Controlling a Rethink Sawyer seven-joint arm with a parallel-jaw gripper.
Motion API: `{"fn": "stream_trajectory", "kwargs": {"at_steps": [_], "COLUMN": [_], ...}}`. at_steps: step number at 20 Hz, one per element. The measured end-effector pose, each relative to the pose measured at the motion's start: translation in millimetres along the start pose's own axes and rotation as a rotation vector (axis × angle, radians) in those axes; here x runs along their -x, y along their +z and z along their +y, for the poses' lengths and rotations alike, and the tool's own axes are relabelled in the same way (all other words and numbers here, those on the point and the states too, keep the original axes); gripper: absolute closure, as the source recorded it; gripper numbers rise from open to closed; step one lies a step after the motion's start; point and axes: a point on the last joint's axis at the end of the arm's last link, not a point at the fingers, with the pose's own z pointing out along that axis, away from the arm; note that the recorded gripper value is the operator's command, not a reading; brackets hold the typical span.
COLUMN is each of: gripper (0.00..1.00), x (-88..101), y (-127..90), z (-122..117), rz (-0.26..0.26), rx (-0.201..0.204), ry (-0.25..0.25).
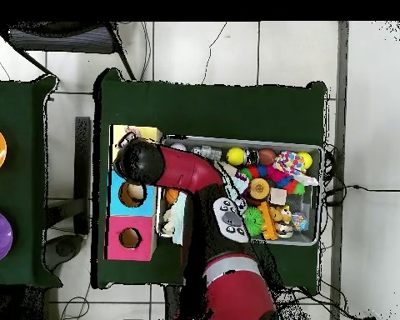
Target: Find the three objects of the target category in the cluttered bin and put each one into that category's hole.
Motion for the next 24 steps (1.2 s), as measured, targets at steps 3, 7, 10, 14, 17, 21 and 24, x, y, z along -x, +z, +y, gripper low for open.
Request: {"fn": "stream_trajectory", "kwargs": {"at_steps": [3,7,10,14,17,21,24], "gripper": [1.00,1.00,1.00,1.00,1.00,1.00,1.00], "x": [-6.6,-18.9,-23.8,-27.4,-33.3,-39.0,-37.2], "y": [8,14,13,6,2,0,-3], "z": [1,-2,0,8,13,16,17], "rz": [0.020,0.061,0.068,0.008,-0.062,-0.138,-0.164], "rx": [0.002,-0.036,-0.088,-0.179,-0.244,-0.306,-0.322], "ry": [0.003,-0.010,-0.044,-0.142,-0.228,-0.305,-0.318]}}
